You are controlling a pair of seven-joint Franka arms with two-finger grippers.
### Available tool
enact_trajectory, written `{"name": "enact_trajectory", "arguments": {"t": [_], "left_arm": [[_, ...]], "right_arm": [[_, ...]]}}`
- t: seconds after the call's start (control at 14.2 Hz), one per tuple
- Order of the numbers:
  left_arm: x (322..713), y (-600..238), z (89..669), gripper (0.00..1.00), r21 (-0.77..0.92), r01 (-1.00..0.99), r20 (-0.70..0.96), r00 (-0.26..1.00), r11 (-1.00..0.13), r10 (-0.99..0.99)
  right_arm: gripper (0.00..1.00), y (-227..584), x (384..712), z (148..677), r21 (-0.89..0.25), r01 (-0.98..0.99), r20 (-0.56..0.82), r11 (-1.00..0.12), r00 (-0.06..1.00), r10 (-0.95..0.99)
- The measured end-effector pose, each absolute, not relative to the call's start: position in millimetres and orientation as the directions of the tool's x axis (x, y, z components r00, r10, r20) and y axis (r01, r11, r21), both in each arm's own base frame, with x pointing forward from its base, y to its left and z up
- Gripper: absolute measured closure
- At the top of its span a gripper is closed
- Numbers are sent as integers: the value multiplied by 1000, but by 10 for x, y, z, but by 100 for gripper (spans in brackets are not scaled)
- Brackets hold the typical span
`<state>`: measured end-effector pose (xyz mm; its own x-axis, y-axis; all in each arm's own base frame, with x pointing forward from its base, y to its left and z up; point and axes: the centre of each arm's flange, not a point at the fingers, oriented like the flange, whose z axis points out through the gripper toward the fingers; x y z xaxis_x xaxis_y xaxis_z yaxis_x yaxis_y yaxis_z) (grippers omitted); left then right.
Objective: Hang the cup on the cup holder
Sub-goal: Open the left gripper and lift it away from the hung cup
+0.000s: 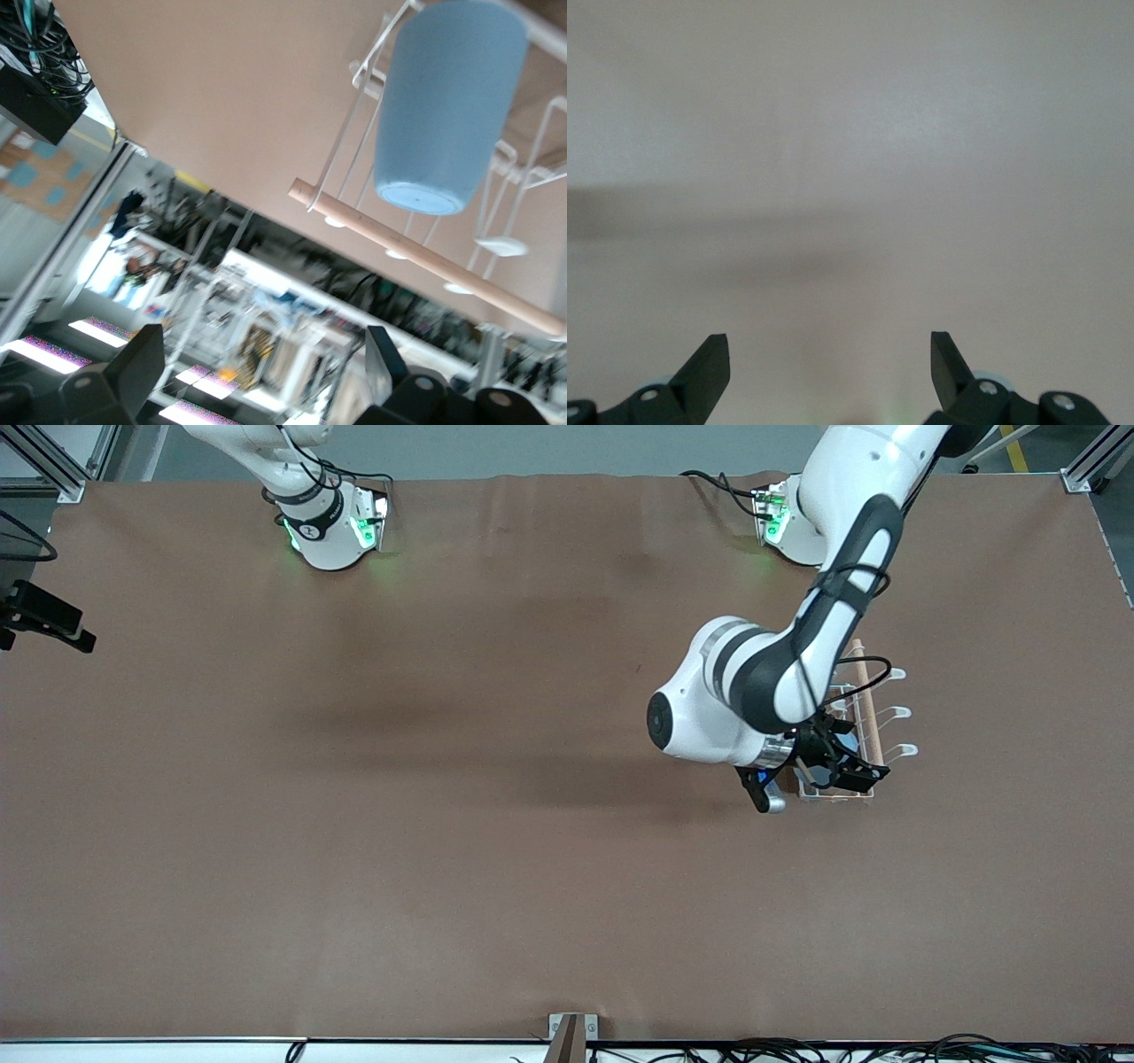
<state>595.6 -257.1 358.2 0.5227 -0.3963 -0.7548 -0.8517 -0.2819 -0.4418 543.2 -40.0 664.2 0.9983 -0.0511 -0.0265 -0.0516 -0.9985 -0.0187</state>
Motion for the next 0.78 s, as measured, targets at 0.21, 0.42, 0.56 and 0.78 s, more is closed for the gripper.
{"name": "enact_trajectory", "arguments": {"t": [0.21, 0.42, 0.56, 0.78], "left_arm": [[6083, -2360, 4094, 0, -478, -712, -603, 692, -514, -398], [6177, -2087, 4694, 0, -465, -607, -479, 784, -644, -394], [6131, -1979, 5041, 0, -433, -513, -389, 848, -741, -360], [6057, -1682, 5535, 0, -348, -345, -254, 930, -871, -267]], "right_arm": [[0, -396, 5433, 6638, -18, -51, -28, -999, 998, -50], [0, -401, 5433, 6635, -17, -52, -28, -999, 998, -51], [0, -397, 5434, 6634, -17, -51, -28, -999, 998, -50], [0, -408, 5434, 6632, -9, -52, -27, -999, 998, -52]]}}
